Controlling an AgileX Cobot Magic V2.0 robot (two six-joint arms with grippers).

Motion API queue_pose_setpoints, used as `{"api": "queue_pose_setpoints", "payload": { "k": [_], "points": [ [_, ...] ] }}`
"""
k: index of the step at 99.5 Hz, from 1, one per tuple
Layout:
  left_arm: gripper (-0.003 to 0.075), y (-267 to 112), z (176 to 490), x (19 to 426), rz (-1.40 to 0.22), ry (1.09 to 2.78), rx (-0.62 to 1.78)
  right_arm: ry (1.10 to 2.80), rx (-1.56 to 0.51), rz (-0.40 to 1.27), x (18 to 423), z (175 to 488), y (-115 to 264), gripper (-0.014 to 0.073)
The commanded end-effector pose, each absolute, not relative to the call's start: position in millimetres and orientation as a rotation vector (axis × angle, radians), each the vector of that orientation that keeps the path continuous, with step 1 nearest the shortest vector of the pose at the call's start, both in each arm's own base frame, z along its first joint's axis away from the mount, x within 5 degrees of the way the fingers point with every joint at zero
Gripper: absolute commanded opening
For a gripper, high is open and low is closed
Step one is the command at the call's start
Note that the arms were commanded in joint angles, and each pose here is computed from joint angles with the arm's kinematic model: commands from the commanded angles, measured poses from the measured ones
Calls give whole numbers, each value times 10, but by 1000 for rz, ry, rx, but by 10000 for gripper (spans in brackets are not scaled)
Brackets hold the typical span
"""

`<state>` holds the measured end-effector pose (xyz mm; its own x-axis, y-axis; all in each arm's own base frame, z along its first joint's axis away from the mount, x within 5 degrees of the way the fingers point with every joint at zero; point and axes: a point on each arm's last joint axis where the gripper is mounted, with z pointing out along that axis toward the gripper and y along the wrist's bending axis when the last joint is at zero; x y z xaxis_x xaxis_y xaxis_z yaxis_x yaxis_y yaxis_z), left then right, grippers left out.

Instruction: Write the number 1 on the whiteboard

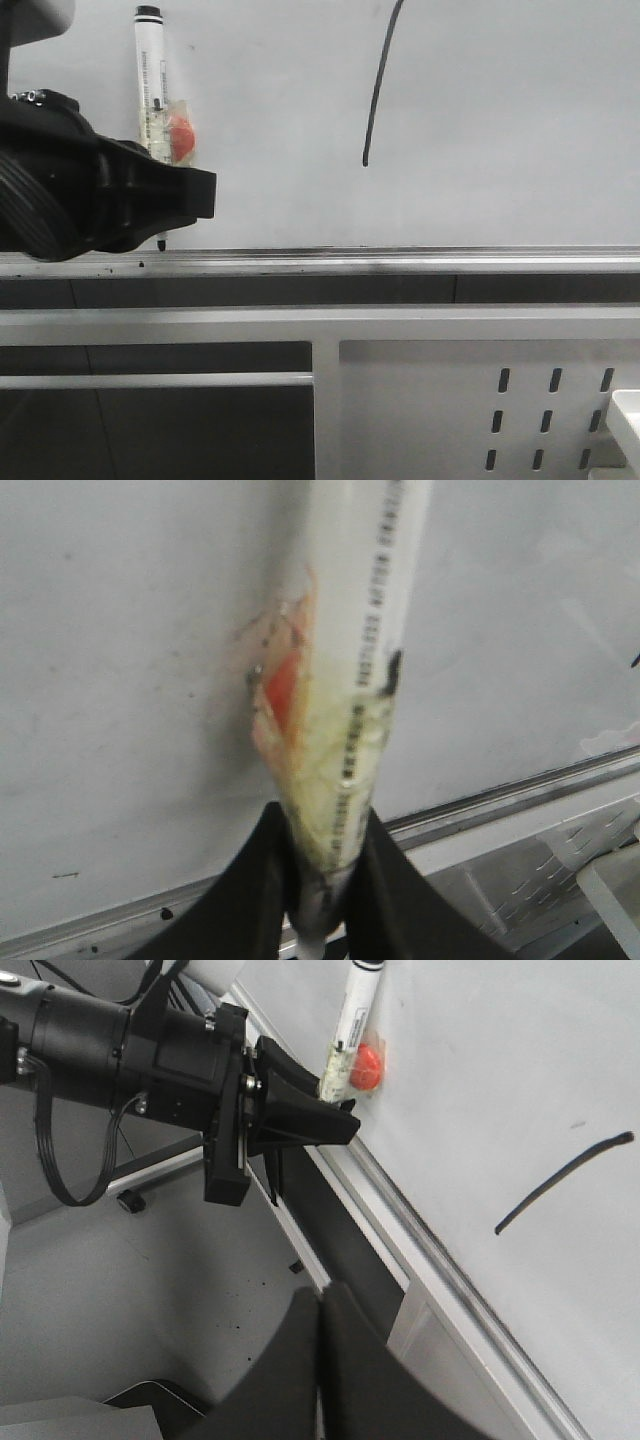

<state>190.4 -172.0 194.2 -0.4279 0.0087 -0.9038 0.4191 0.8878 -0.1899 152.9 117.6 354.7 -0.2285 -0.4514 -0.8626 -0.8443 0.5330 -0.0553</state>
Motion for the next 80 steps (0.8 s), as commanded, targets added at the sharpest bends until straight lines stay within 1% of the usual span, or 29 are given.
{"api": "queue_pose_setpoints", "payload": {
  "k": [1, 21, 44, 80],
  "points": [
    [-20, -1734, 2124, 1986, -491, 1851, 241, 1800, -997, 535, 1533, 3695, 1154, -69],
    [-20, -1736, 2115, 1997, -484, 1843, 238, 1800, -997, 535, 1533, 3695, 1154, -69],
    [-20, -1715, 2193, 2027, -473, 1755, 201, 1800, -997, 535, 1533, 3695, 1154, -69],
    [-20, -1716, 2187, 2026, -473, 1761, 203, 1800, -996, 537, 1532, 3696, 1154, -69]
  ]
}}
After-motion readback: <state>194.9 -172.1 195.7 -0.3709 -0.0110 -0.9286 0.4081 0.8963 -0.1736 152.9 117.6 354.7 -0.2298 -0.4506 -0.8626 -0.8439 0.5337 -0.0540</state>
